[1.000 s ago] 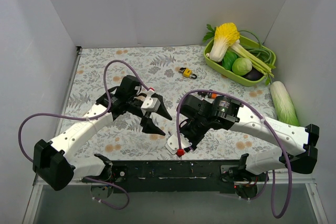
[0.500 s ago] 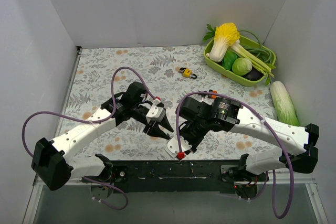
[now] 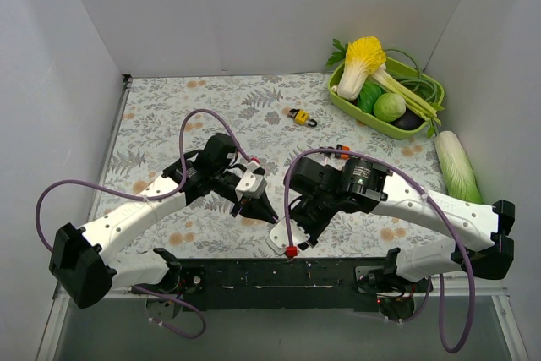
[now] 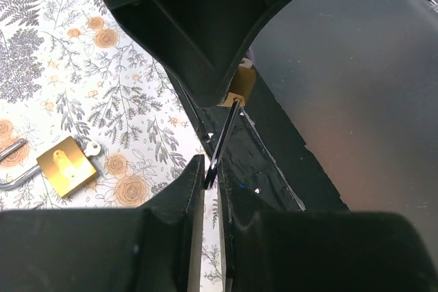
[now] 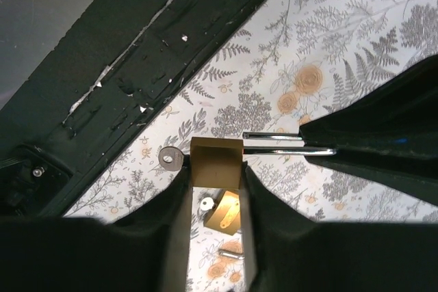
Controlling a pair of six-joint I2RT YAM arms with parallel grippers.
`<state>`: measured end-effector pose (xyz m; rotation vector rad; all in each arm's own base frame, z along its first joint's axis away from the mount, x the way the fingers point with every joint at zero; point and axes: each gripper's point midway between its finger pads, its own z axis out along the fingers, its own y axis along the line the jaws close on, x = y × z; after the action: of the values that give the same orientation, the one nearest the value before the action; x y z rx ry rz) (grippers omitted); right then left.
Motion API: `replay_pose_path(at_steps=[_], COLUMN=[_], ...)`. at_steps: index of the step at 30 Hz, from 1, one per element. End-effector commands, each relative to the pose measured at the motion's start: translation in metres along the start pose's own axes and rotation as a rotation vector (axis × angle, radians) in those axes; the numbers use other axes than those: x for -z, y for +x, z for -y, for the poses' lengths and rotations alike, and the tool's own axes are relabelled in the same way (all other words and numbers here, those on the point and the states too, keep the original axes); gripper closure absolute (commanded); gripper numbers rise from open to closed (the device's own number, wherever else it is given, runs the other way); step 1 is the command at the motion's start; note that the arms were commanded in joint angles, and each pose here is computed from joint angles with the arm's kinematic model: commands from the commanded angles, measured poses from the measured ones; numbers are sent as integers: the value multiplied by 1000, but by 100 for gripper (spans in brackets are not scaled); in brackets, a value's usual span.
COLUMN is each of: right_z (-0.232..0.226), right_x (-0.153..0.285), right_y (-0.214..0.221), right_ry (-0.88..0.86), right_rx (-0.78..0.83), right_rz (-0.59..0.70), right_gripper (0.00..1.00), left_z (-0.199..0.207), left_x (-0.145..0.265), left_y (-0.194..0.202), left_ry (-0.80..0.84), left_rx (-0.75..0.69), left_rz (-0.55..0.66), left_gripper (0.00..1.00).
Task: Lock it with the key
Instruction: Lock the lock.
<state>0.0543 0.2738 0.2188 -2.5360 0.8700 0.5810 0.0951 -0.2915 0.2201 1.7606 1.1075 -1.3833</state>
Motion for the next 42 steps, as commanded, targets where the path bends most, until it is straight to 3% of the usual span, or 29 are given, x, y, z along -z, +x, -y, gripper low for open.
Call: replay_pose_path(at_steps=[1,2,4,5,10,18,21,22,24,29,32,35,42], right_z=[33,42,39,39,47,55,76,92,106,135,137,131,123], right_x=[13,14,16,16,44,82,96,111,124,144,142,139,140], right_y=[-9,-9,4,8,27,51,39,14,0,8,15,7,28], right_ry=[196,248,306,325,501,624,626,570,524,574,479,384,548], right_rx=[114,114,77,65,-111,-505,-756,-769,-839,-874,-1002,-939,-666], right_rz=[20,27,14,14,67,210,355,462,542,592,652,699,539], right_gripper=[56,39,27,10,7,5,5,5,4,3,3,2,2], left_z=[5,6,10,11,12,-49,-66,-68,-76,-83,-80,-74,-73], left_x=[1,2,3,4,13,55,62,64,74,85,86,86,90], left_y=[-12,-13,-16,-14,-16,-31,-34,-36,-42,-60,-65,-72,-81], left_ry=[-13,-15,-21,-39,-110,-365,-436,-441,-467,-471,-443,-410,-443], left_rx=[-22,-9,-7,61,159,380,463,516,564,600,645,638,609], left_rz=[7,12,17,15,32,106,109,124,155,190,208,216,219], left_gripper=[100,100,100,100,100,100,100,100,100,100,100,100,100])
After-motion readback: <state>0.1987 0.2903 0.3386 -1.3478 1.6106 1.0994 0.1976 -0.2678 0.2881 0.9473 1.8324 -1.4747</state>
